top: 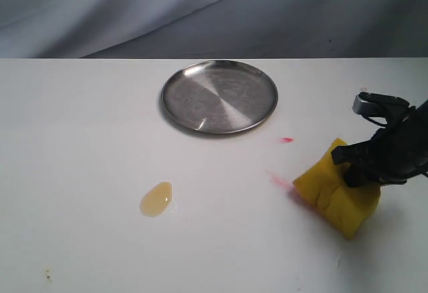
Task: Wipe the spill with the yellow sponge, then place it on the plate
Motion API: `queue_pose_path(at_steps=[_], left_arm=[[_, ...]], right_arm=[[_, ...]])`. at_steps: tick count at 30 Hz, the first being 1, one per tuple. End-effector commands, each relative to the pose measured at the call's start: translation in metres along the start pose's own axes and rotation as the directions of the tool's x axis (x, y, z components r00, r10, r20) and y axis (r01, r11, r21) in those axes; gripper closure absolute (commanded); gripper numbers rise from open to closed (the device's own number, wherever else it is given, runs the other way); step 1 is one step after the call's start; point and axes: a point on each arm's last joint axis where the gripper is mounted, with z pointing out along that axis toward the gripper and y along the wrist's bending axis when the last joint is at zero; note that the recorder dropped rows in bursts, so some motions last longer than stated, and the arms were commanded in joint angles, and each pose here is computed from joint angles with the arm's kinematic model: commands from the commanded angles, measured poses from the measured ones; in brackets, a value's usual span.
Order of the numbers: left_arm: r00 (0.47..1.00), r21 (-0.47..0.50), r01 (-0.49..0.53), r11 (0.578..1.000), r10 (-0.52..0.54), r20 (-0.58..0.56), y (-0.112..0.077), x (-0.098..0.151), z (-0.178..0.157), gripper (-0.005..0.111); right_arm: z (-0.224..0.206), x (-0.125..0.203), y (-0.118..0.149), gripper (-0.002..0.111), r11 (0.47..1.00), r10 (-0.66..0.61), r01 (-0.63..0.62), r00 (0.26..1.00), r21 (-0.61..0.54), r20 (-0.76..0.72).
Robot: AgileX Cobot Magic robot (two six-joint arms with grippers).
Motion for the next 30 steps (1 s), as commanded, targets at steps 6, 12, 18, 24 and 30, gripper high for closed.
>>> queue_pose_path(at_steps=[6, 12, 18, 24, 30], left_arm=[[1.000, -0.004, 0.016, 1.000, -0.016, 0.015, 0.000, -0.002, 0.000, 0.107], [1.000, -0.004, 0.016, 1.000, -0.016, 0.015, 0.000, -0.002, 0.000, 0.107], [1.000, -0.004, 0.016, 1.000, -0.016, 0.015, 0.000, -0.002, 0.000, 0.107], [1.000, -0.004, 0.016, 1.000, -0.016, 0.015, 0.000, -0.002, 0.000, 0.107], [1.000, -0.004, 0.016, 1.000, -0.016, 0.015, 0.000, -0.002, 0.000, 0.107]], right_arm=[[-0.012, 0.011, 0.064, 0.108, 0.986, -0.163, 0.162, 0.987, -0.043, -0.010], [-0.026, -0.001, 0.138, 0.108, 0.958, -0.265, 0.269, 0.963, -0.099, 0.054], [-0.032, -0.025, 0.213, 0.108, 0.921, -0.342, 0.352, 0.936, -0.167, 0.088], [-0.001, -0.048, 0.270, 0.108, 0.901, -0.387, 0.387, 0.921, -0.196, 0.042], [0.046, -0.057, 0.305, 0.108, 0.895, -0.427, 0.414, 0.903, -0.168, -0.047]])
